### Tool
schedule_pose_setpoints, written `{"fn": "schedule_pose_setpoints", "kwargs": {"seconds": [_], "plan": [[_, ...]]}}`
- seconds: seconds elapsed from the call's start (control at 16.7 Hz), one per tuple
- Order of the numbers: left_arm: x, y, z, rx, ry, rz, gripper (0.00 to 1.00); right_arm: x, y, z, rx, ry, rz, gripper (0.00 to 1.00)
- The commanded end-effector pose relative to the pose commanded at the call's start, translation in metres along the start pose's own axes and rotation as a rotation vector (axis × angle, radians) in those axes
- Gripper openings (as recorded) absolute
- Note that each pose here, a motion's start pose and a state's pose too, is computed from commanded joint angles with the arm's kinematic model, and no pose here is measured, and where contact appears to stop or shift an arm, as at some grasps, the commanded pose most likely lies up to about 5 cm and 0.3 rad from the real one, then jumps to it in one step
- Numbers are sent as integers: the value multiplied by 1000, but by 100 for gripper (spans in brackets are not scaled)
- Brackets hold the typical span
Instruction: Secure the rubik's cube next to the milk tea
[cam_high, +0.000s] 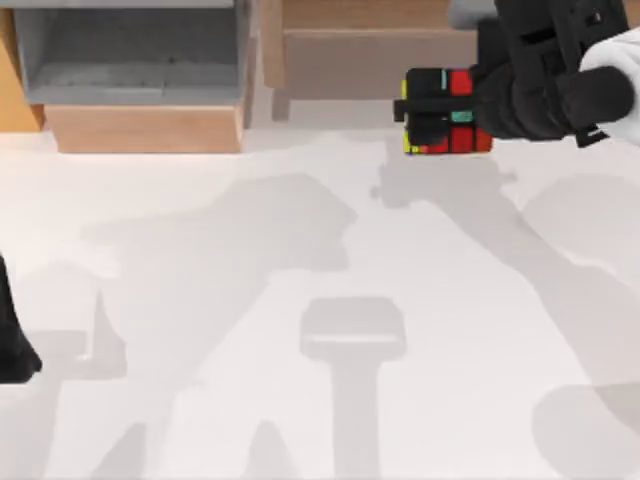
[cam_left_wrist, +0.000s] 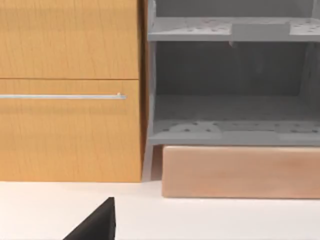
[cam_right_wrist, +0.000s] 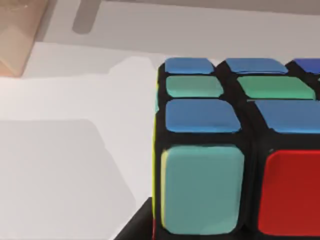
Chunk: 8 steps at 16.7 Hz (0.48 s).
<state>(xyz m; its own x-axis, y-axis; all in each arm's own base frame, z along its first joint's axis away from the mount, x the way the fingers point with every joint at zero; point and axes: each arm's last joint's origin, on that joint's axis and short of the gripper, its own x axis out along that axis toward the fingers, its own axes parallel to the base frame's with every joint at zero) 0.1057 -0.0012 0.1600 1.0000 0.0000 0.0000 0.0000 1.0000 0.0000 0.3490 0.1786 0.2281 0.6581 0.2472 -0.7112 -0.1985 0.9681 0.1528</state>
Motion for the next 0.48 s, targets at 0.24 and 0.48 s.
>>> {"fn": "schedule_pose_setpoints", "kwargs": {"seconds": [0.24, 0.48], "plan": [[0, 0, 0, 0, 0, 0, 100, -24, -16, -51, 67, 390, -83, 0], [0, 0, 0, 0, 0, 0, 100, -47, -27, -87, 120, 653, -174, 0]]}}
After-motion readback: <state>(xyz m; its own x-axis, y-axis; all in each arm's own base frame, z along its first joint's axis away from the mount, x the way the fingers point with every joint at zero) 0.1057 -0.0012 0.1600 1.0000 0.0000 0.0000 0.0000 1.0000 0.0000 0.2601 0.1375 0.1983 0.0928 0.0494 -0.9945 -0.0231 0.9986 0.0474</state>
